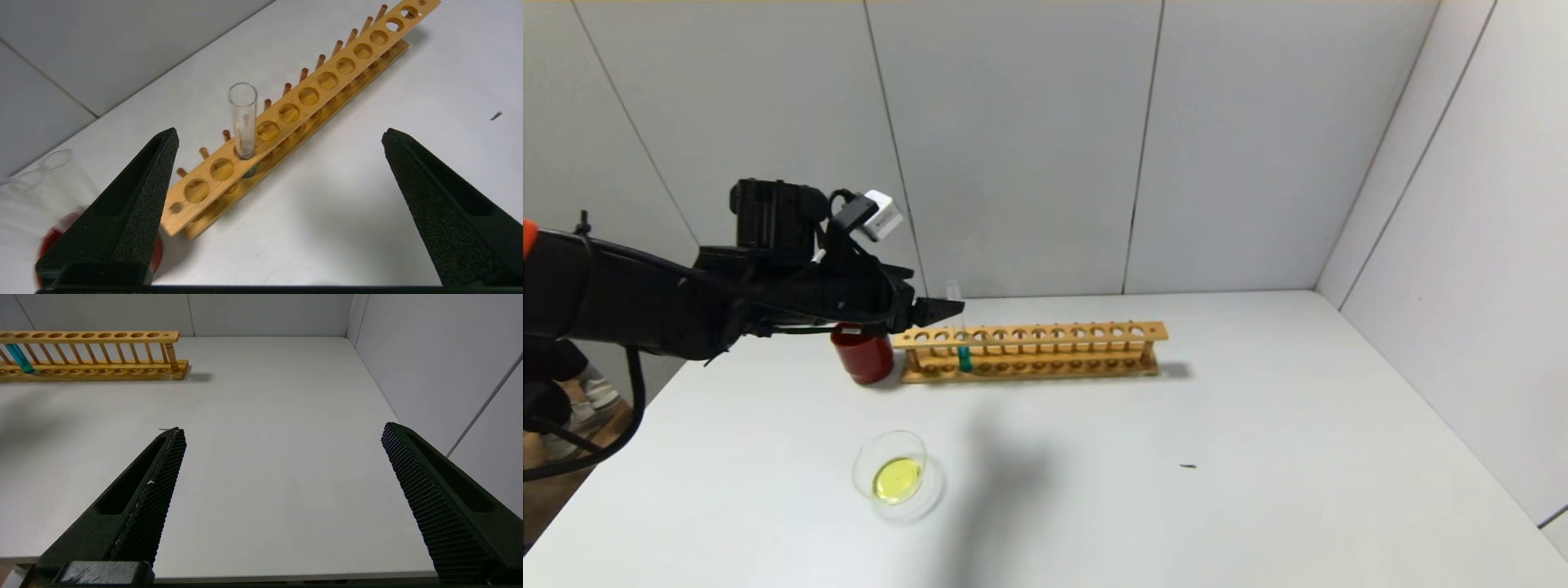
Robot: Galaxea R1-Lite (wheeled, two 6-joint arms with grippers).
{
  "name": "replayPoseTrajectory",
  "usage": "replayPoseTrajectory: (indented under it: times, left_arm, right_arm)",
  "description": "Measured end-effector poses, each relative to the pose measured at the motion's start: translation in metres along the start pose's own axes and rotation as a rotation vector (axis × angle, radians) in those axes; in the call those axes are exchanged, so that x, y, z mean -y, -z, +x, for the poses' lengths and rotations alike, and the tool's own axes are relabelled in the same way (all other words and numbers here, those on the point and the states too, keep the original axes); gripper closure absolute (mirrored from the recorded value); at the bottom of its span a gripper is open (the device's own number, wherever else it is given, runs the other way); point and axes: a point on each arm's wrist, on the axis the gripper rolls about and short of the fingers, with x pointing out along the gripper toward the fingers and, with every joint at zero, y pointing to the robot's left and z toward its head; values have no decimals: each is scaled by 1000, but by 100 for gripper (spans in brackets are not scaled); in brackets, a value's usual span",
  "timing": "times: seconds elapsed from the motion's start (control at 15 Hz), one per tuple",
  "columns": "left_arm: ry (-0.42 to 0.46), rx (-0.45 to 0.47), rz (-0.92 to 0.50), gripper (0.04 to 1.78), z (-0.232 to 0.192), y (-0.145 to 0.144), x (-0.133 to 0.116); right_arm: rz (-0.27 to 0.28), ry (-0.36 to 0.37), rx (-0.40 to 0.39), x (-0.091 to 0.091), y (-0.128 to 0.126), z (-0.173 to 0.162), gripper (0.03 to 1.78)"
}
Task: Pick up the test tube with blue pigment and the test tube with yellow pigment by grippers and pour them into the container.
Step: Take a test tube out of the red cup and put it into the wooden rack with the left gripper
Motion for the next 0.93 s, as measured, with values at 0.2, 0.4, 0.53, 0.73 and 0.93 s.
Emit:
replayPoseTrajectory:
  times: [0.2,0.4,0.53,0.73,0.93]
  left_arm:
    - [-35,-24,-18,7,28,6,-6]
    - [-86,-22,-17,8,61,11,-11]
    - [-85,-28,-44,18,79,16,-12]
    - [-81,-42,-49,50,92,26,-13]
    - [-78,-53,-52,107,96,30,-13]
  right_arm:
    - [0,0,0,0,0,0,6]
    - [0,0,0,0,0,0,6]
    - [0,0,0,0,0,0,6]
    - [0,0,0,0,0,0,6]
    - [0,0,0,0,0,0,6]
